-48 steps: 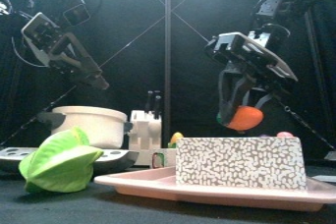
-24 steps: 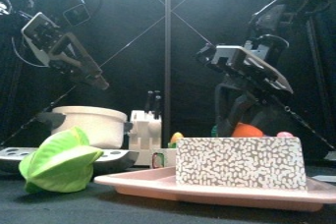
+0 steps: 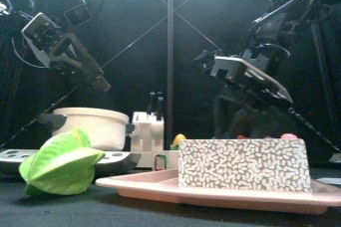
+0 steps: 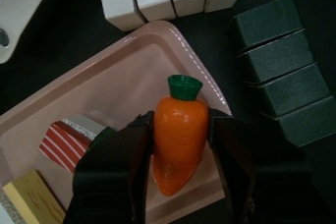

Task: Put carrot on big plate

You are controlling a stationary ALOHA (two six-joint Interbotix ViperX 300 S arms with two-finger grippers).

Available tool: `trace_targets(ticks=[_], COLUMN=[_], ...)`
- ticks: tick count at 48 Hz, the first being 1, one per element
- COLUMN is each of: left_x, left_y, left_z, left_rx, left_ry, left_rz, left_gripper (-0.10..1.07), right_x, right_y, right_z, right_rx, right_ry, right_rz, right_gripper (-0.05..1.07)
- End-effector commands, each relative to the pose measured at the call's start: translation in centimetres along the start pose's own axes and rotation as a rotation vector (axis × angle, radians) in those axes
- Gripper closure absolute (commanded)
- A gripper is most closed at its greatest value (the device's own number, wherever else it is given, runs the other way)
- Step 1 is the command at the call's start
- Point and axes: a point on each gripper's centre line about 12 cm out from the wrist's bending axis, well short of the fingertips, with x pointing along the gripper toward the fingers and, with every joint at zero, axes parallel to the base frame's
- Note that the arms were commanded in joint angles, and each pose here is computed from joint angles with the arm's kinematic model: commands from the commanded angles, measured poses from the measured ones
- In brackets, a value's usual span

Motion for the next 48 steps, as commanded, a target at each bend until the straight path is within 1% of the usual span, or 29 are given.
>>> trace_targets(ticks=[1, 35, 48], left_x=[0.03, 0.03, 0.03], left_y=[0.06, 0.01, 0.01], left_z=[0.59, 0.53, 0.53], left_rx=[0.0, 0.002, 0.002], left_ry=[-0.018, -0.017, -0.017], left_rz=[0.001, -0.001, -0.001], left_gripper=[0.05, 0.05, 0.05], right_x=[-0.79, -0.89, -0.98], right_y=[0.9, 0.92, 1.03], right_z=[0.64, 0.7, 0.79], right_rx=[0.005, 0.004, 0.009], right_ry=[-0.017, -0.02, -0.021], right_rz=[0.034, 0.037, 0.04], right_gripper=[0.41, 0.14, 0.12])
